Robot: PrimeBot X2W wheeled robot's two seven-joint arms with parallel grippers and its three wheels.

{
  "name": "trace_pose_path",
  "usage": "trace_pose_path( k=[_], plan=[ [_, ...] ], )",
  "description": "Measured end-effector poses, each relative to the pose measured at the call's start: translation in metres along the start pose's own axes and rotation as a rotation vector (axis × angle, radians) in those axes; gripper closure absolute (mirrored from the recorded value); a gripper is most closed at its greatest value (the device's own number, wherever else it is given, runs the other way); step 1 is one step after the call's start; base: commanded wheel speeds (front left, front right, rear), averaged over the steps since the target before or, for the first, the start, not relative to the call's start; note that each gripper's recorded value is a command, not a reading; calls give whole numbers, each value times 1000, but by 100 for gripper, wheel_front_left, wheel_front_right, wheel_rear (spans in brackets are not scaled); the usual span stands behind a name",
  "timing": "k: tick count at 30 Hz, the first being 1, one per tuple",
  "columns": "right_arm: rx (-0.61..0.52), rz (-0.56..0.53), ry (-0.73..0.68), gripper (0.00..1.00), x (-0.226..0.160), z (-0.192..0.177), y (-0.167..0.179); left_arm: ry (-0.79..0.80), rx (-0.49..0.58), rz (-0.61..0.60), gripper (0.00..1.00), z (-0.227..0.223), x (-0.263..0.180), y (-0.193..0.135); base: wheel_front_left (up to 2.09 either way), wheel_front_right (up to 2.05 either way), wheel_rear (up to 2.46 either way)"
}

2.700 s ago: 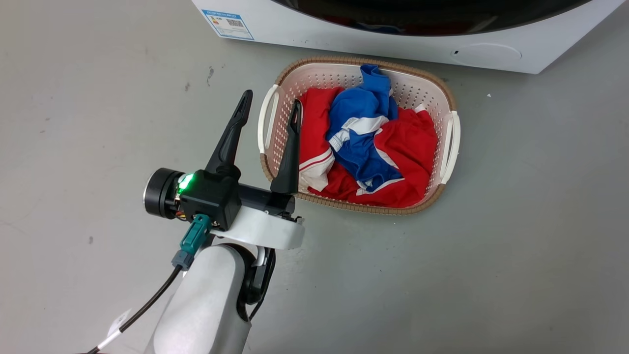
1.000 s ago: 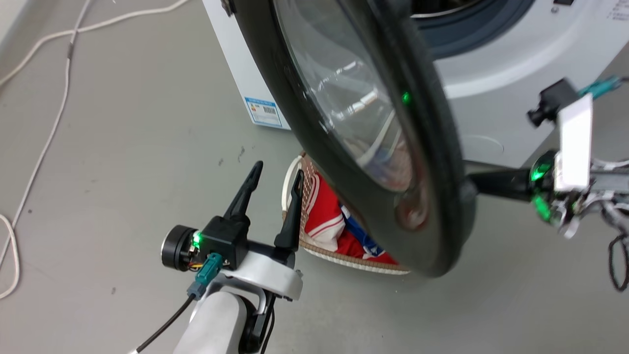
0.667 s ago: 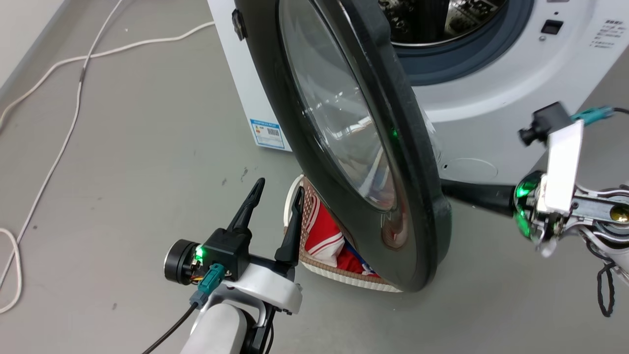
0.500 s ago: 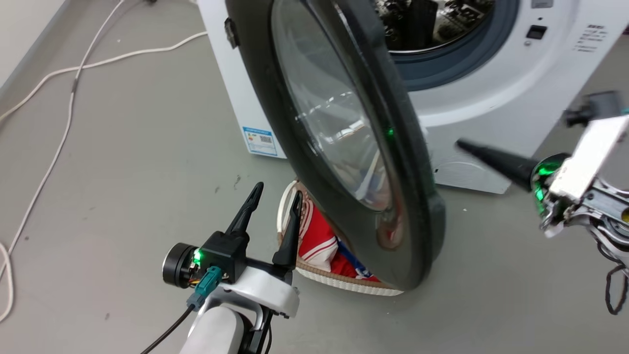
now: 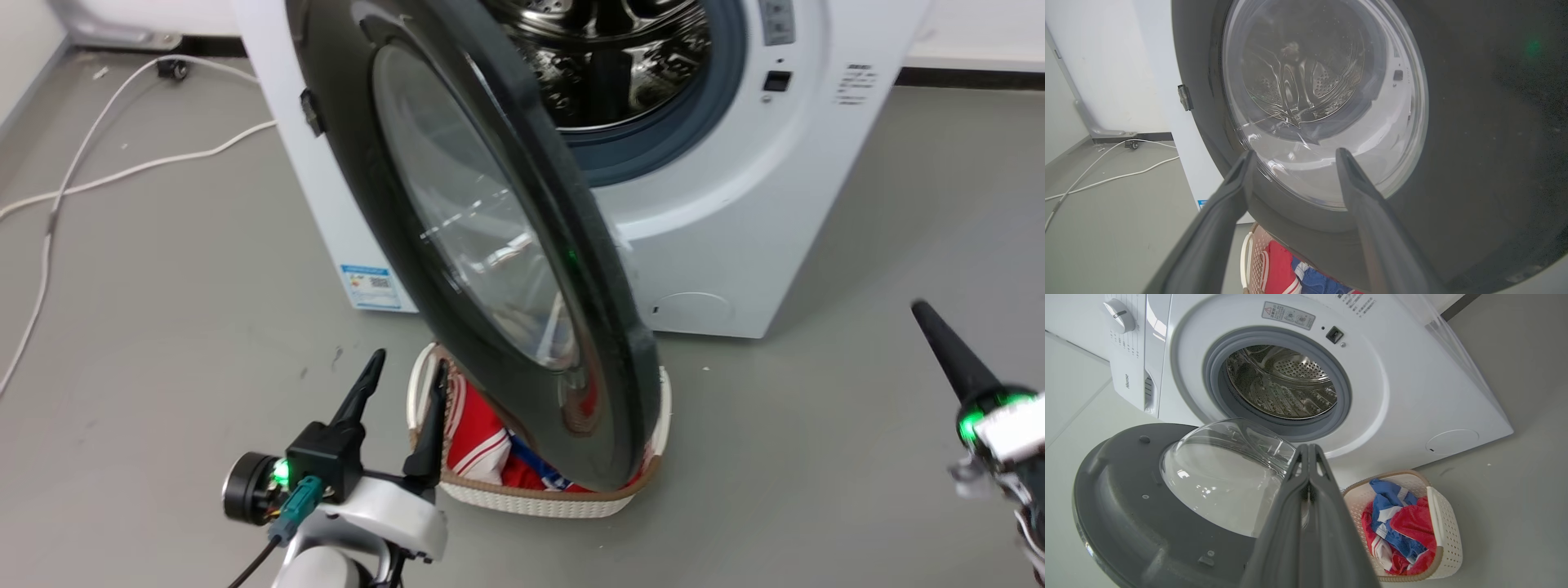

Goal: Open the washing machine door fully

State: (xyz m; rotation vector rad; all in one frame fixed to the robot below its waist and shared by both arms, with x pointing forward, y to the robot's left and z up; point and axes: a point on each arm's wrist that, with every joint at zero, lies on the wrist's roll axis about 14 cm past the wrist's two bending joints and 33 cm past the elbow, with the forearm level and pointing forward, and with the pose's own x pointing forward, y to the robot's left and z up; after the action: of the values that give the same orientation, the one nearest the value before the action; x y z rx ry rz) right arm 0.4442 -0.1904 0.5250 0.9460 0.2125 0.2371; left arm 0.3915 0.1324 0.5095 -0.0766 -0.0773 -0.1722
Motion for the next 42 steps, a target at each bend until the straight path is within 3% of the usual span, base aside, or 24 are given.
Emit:
trace_pose_path(
  k=[1,2,3,5,6,11,16,17,19,26,34,42],
  plan=[
    [-22,-19,-12,100,-9,1,-8,-1,0,-2,0,0,0,0,0,0,0],
    [-24,-35,-27,86,-16,3,-13,0,2,-1,0,0,-1,0,0,0,0],
    [-31,-50,-40,55,-24,5,-19,-1,3,-2,0,0,-1,0,0,0,0],
    [-71,-74,-61,3,-37,9,-28,-1,5,-4,0,1,-2,0,0,0,0],
    [-87,-86,-92,0,-43,16,-33,1,7,-3,0,0,-3,1,0,0,0],
    [-186,-143,-213,0,-72,34,-51,-4,10,5,0,2,-6,3,0,0,0],
    [-415,-150,-339,0,-92,59,-44,-20,10,8,0,8,-8,3,0,0,0],
    [-536,-154,-373,0,-100,66,-39,-25,10,14,0,9,-9,4,0,0,0],
    [-659,-159,-413,0,-106,74,-31,-28,9,19,0,10,-10,5,0,0,0],
    [-928,-166,-384,0,-105,53,6,-34,17,42,0,12,-11,9,0,0,0],
    [-934,-158,-253,0,-98,-4,10,-26,25,54,0,10,-11,12,0,0,0],
    [-937,-154,-206,0,-94,-21,5,-23,33,56,0,9,-13,14,0,0,0]
  ],
)
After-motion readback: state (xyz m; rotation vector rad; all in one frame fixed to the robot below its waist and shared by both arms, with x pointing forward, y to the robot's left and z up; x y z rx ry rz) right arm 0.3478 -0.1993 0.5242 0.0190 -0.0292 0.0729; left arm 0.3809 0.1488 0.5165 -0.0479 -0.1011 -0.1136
